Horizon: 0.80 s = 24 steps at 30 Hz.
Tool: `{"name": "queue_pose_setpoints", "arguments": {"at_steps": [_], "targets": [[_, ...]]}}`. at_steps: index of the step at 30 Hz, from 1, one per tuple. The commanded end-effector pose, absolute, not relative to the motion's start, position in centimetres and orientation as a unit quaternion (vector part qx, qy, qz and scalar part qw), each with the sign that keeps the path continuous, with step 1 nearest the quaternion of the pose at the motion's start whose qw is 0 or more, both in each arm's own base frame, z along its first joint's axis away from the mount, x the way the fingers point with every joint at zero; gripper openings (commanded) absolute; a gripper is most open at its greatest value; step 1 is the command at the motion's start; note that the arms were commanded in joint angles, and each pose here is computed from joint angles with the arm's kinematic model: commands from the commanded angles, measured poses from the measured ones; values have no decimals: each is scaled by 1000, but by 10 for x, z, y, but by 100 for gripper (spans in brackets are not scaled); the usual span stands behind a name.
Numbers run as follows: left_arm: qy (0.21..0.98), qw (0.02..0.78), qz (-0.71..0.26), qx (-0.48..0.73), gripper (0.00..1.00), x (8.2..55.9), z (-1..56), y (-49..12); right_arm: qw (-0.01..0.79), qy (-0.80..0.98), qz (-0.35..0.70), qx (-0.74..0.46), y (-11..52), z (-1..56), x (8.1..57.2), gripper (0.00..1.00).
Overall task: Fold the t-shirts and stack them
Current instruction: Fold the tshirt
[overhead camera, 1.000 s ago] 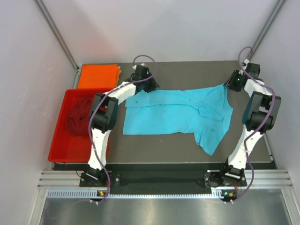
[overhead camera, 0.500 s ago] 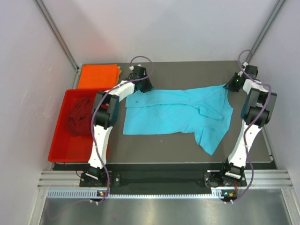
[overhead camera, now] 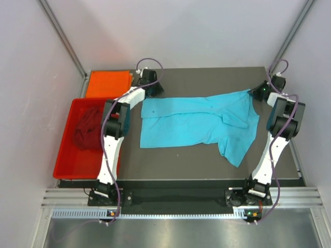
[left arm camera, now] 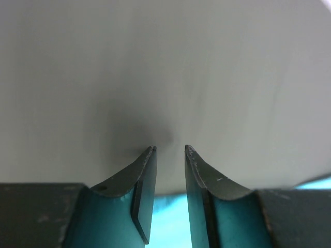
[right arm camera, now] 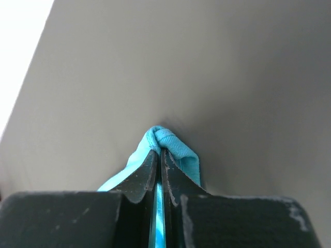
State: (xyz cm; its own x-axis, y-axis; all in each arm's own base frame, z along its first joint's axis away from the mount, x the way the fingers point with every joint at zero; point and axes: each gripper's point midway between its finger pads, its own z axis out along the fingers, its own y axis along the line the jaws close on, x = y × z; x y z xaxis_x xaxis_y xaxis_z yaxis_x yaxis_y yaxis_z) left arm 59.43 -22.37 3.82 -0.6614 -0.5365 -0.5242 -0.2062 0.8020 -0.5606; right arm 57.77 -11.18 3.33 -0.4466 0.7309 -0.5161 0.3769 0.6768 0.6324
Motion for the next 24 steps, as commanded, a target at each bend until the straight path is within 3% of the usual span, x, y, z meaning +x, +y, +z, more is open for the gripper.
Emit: {"name": "queue_pose_setpoints", "arguments": {"at_steps": [1,6,13,18,24], "targets": [[908,304,-172,-233,35,584,-29,-198,448,793,212,353,-127,44,607,0],[904,305,-195,-228,36,598,-28,-197,439,803,208,345,-125,41,623,6],[895,338,-224,-188,37,599,39,-194,444,818,160,330,-135,83,613,27],[895,358,-215,-156,38,582,84,-187,430,834,176,298,-122,82,605,31],[894,352,-244,-128,38,557,89,-203,415,850,184,267,-116,64,603,31]]}}
